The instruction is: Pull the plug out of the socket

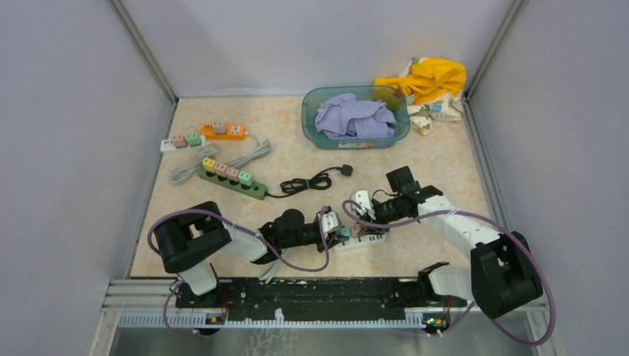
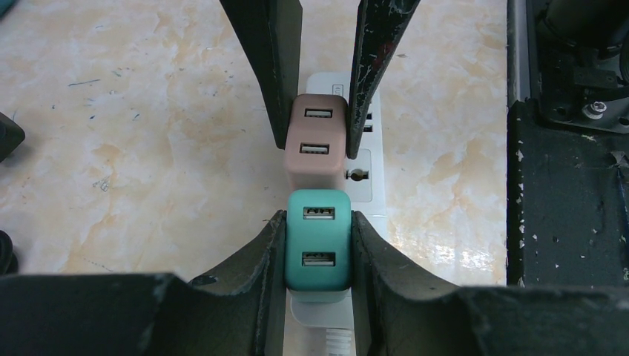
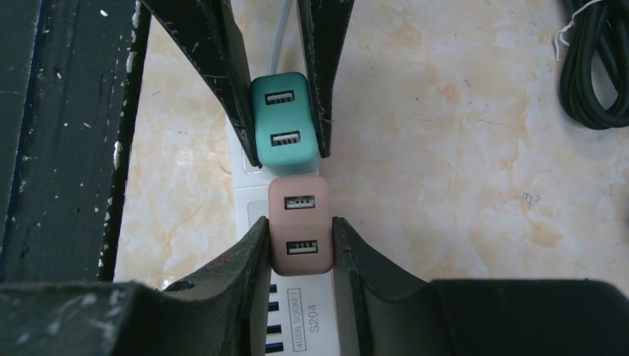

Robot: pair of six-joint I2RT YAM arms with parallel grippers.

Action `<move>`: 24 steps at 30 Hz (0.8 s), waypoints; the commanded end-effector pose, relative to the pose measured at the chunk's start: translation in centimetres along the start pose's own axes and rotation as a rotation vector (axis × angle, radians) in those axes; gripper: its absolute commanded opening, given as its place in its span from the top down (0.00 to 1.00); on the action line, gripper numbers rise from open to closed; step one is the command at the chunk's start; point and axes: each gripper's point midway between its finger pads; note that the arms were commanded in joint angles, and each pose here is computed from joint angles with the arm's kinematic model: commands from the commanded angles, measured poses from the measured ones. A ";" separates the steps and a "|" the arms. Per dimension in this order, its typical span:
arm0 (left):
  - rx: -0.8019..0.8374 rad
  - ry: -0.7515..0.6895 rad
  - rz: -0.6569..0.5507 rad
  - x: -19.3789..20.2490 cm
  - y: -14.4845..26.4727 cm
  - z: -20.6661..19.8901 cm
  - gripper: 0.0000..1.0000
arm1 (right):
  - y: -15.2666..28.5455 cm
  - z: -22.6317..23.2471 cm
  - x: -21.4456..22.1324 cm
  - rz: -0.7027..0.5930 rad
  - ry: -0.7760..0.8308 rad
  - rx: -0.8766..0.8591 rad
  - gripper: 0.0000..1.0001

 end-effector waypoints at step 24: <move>0.010 0.047 0.175 5.3 1.4 -0.7 1.00 | 1.5 -1.4 -0.9 -0.041 0.098 0.066 1.00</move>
Point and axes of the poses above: each gripper's point midway between its finger pads, its own y axis back along the fingers, its own z axis along the line the jaws close on, x = y × z, and after that the axes turned 1 degree about -y, right-handed
